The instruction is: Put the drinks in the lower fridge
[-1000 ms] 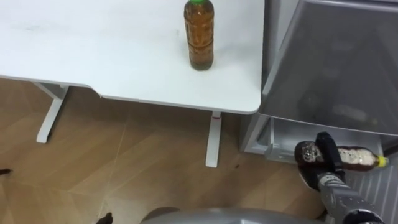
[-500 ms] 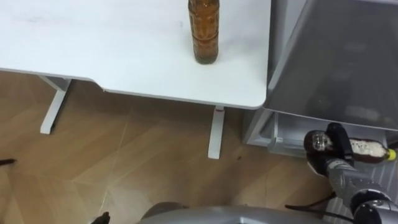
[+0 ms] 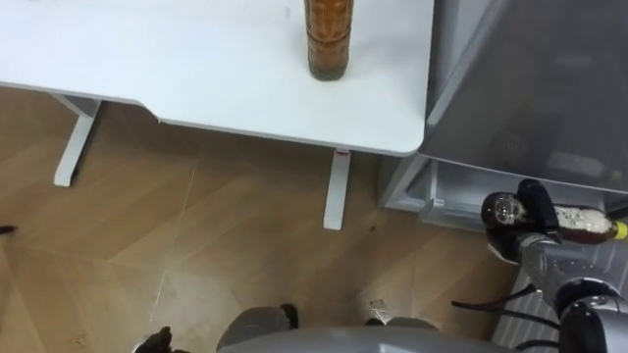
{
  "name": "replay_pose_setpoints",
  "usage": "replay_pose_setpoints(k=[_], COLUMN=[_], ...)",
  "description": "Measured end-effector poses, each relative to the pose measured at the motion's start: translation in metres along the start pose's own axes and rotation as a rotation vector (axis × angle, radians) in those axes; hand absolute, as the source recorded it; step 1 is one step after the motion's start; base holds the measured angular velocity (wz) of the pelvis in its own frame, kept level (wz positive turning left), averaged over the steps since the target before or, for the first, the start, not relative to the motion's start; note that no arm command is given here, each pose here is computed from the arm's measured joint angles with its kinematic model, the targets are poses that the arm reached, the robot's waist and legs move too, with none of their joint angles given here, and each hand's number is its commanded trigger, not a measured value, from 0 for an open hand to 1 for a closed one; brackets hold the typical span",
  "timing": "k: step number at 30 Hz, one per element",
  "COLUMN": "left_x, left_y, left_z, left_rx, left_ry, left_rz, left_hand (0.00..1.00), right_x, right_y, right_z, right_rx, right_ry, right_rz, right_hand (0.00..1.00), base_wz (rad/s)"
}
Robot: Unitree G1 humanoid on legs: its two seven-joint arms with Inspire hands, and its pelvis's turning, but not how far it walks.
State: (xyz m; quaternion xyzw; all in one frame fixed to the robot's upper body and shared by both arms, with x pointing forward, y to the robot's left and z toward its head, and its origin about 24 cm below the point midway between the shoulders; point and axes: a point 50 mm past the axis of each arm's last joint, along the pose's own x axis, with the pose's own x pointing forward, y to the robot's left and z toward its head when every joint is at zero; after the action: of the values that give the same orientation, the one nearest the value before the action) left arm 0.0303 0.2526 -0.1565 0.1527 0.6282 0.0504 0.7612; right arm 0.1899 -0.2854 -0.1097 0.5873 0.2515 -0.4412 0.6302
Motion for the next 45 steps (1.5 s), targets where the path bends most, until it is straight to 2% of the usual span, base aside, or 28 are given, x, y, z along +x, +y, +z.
replay_pose_setpoints(k=[17, 26, 32, 37, 45], left_x=[0.001, 0.001, 0.003, 0.003, 0.005], left_y=[0.007, 0.009, 0.014, 0.018, 0.014], left_z=[0.005, 0.009, 0.021, 0.033, 0.064], left_rx=[0.031, 0.052, 0.055, 0.096, 0.160], left_ry=[-0.009, -0.013, -0.042, -0.070, -0.142], left_rz=[0.015, 0.025, 0.037, 0.048, 0.031], left_hand=[0.00, 0.00, 0.00, 0.00, 0.00], right_x=[0.000, -0.002, -0.003, -0.002, -0.004], right_y=[0.022, 0.026, 0.035, 0.053, 0.072], right_z=[0.008, 0.024, 0.025, 0.015, 0.012], right_rx=[-0.030, -0.217, -0.295, -0.365, -0.392], right_ry=[-0.023, -0.081, -0.079, -0.042, -0.041], right_rz=[-0.022, -0.036, -0.028, -0.022, -0.010], right_hand=[1.00, 1.00, 1.00, 1.00, 1.00], base_wz=[0.03, 0.00, -0.01, 0.04, 0.07])
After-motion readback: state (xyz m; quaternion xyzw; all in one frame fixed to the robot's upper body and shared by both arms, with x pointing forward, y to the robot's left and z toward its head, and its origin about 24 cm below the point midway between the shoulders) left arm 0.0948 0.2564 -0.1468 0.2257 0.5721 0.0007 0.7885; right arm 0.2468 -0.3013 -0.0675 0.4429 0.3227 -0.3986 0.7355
